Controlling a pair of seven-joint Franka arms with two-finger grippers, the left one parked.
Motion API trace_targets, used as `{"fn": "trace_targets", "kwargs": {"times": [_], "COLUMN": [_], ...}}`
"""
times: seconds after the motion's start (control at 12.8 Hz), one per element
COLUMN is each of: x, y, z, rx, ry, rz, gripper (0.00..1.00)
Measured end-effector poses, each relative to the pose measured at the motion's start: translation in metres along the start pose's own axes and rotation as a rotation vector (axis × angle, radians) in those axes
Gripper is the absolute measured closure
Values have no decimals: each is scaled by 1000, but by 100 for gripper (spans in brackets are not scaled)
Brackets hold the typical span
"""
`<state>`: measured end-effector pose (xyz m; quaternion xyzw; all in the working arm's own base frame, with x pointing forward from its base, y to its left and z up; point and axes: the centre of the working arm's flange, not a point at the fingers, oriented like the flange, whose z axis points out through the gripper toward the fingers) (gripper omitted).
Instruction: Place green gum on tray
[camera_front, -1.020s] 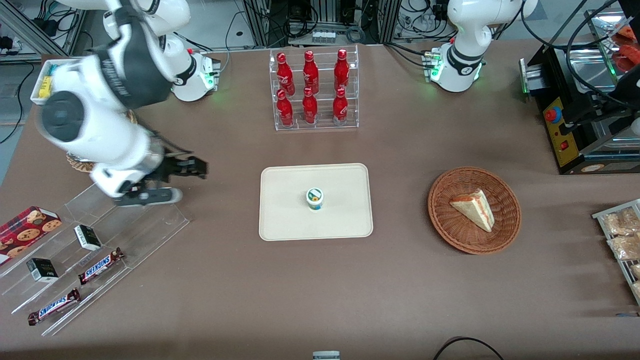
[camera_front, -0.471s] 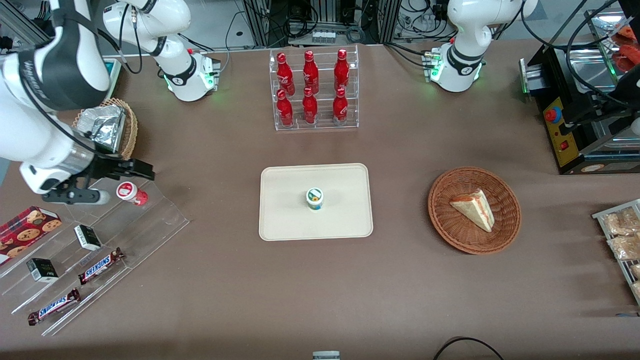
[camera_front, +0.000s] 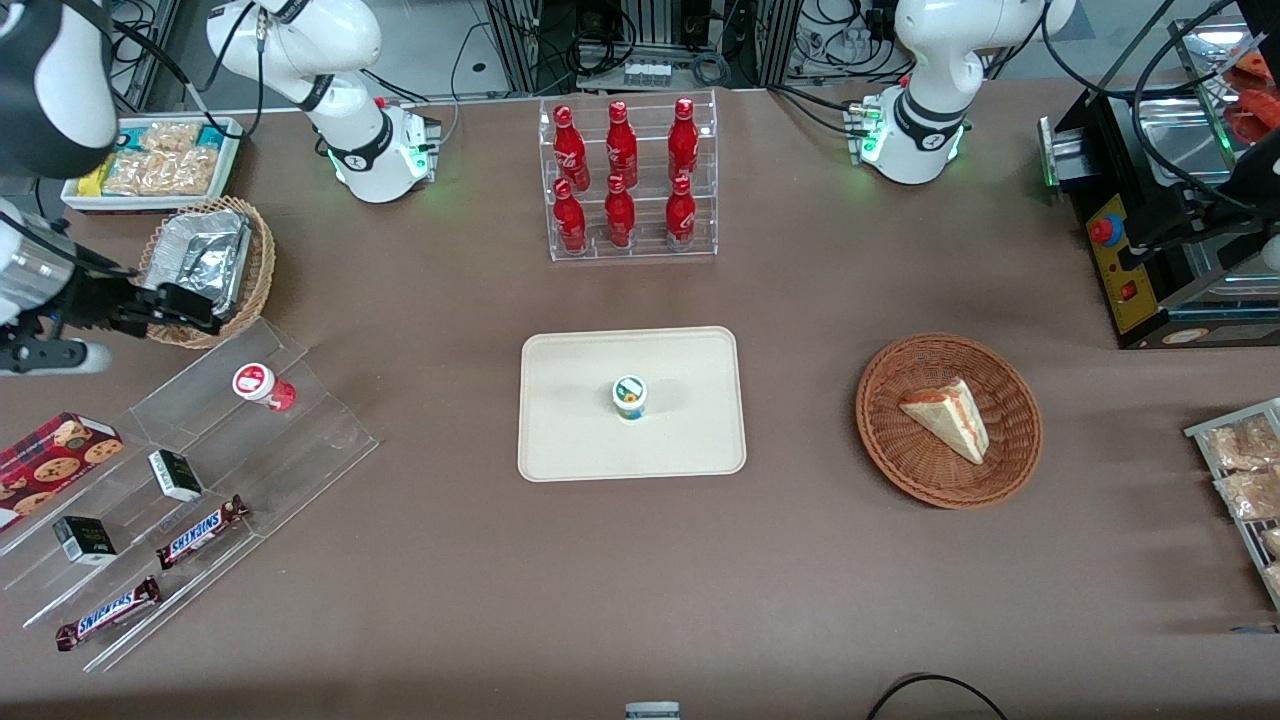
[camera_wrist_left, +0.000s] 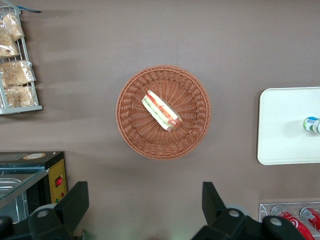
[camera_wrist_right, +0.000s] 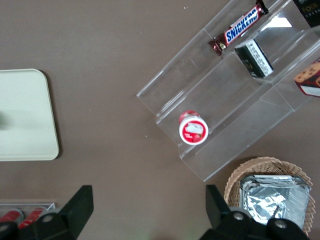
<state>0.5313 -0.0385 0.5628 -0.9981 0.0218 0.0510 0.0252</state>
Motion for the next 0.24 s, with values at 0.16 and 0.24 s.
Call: {"fn": "trace_targets", "kwargs": {"times": [0.16, 0.24], "x": [-13, -18], "y": [3, 4], "z": [-7, -10], "rx": [-12, -27], "ry": [-39, -57], "rz": [0, -1], "gripper": [0, 0]}}
